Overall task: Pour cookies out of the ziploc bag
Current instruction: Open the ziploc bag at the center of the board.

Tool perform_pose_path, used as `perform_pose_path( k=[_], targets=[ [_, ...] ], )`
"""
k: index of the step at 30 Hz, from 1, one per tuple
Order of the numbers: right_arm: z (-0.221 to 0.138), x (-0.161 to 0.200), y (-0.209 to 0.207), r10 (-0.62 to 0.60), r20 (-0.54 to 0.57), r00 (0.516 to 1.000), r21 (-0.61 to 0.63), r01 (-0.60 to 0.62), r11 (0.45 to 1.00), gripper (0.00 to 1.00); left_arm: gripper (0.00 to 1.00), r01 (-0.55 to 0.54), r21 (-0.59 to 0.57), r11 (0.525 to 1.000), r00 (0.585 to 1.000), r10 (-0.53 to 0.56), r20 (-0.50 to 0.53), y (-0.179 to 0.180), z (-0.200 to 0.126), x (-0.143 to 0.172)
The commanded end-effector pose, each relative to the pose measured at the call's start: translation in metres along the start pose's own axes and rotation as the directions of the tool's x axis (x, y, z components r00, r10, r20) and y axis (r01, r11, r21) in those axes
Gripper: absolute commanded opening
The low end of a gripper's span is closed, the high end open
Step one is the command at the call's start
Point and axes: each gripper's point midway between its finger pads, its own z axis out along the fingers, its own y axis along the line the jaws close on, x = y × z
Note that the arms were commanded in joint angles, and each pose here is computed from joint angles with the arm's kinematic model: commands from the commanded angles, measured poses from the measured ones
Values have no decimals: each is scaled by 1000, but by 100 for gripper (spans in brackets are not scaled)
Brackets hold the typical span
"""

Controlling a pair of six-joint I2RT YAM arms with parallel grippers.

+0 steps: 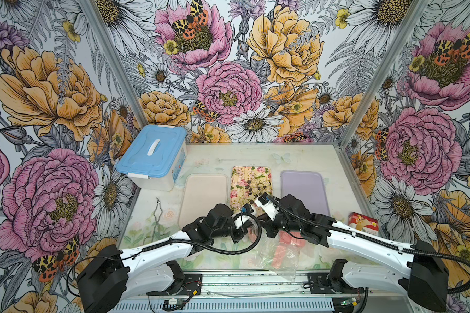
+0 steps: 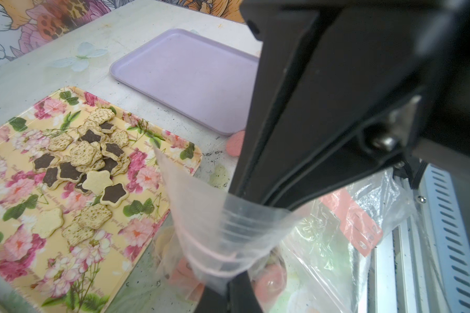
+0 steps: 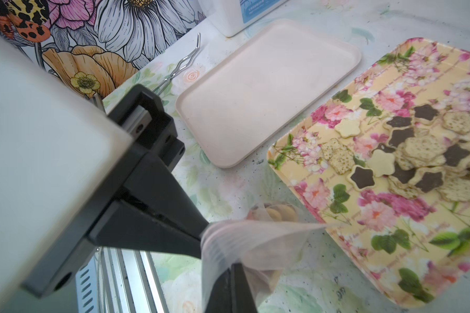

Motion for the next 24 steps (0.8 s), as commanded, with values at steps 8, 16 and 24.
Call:
perform_pose_path(
  k=[8,16,24],
  targets=[
    [-8,-4,-39,68,11,998,165,-69,984,0,0,63,-101,993,998,-60,35,27,-12,-8],
    [-13,-4,-48,92,27,995,197,-95,976,0,0,89,-173,981,996,-88,15,43,-13,-3],
    [-18,-6,-55,107,47,993,223,-115,968,0,0,100,-163,981,995,-94,43,42,-19,-8]
  ],
)
